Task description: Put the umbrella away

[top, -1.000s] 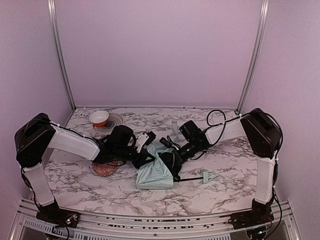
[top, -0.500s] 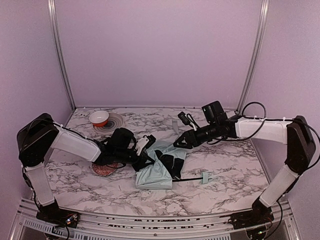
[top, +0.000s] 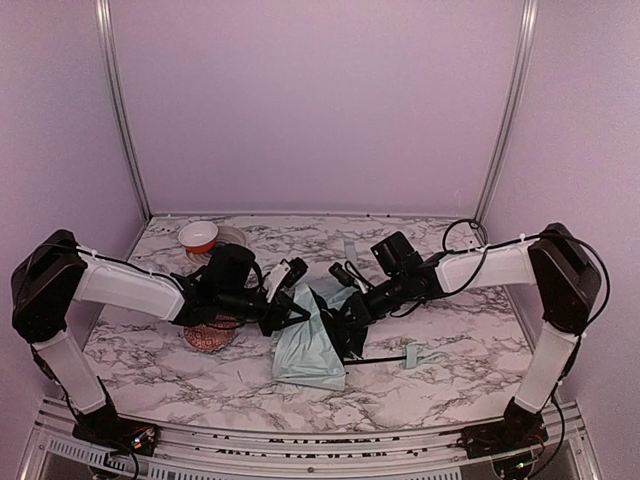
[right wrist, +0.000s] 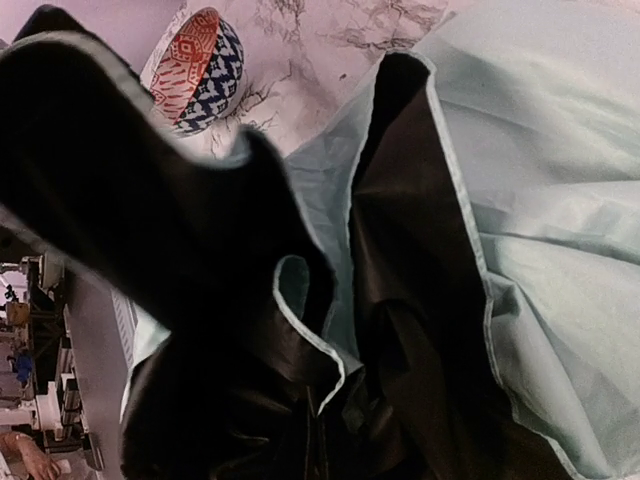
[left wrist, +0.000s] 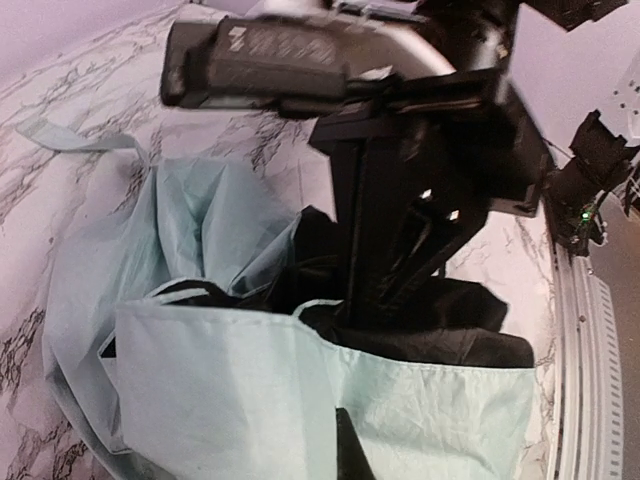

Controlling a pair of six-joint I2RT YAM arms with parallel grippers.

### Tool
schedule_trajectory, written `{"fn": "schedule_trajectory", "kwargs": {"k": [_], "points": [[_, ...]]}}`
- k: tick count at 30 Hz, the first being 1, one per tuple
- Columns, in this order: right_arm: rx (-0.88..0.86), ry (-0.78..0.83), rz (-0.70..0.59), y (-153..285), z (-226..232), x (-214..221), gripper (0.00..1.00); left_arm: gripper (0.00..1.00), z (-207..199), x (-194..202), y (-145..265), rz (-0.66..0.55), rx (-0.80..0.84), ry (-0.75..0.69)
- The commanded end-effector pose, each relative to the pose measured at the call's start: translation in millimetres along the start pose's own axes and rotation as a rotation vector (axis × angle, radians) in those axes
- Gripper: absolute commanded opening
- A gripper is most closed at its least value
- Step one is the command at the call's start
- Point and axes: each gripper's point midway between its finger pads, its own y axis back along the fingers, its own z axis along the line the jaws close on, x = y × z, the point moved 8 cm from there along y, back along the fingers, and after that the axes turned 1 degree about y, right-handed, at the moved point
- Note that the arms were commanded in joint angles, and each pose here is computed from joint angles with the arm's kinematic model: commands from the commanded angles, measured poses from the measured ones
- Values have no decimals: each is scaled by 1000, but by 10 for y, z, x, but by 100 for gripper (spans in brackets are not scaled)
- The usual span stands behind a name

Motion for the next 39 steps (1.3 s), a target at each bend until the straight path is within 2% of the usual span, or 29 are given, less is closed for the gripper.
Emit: {"fn": "schedule_trajectory", "kwargs": {"k": [1,10,18,21,23,25,28,33,39], "points": [[-22,50,-56,-5,49,-247,0,0,-317,-246,239,-90,176,-103],[-111,40,-78,-382,26,-446,0,0,-842,-661,207,-163,387,-211],[-176,-5,-41,-573,-32,-274,0,0,-590,-846,225,-229,281,-188],[-157,28,-14,-526,-7,-327,10,0,-516,-769,277,-220,261,-169],[-139,69,1,-438,37,-408,21,0,-535,-733,331,-221,261,-181],[-125,92,-3,-281,51,-502,33,0,-538,-702,350,-218,256,-175],[-111,99,-36,38,19,-665,43,0,-534,-654,350,-206,257,-153],[-91,53,-67,401,-224,-679,53,0,-530,-608,355,-197,254,-139],[-40,0,-28,115,-503,-585,54,0,-527,-659,349,-208,249,-143]]}}
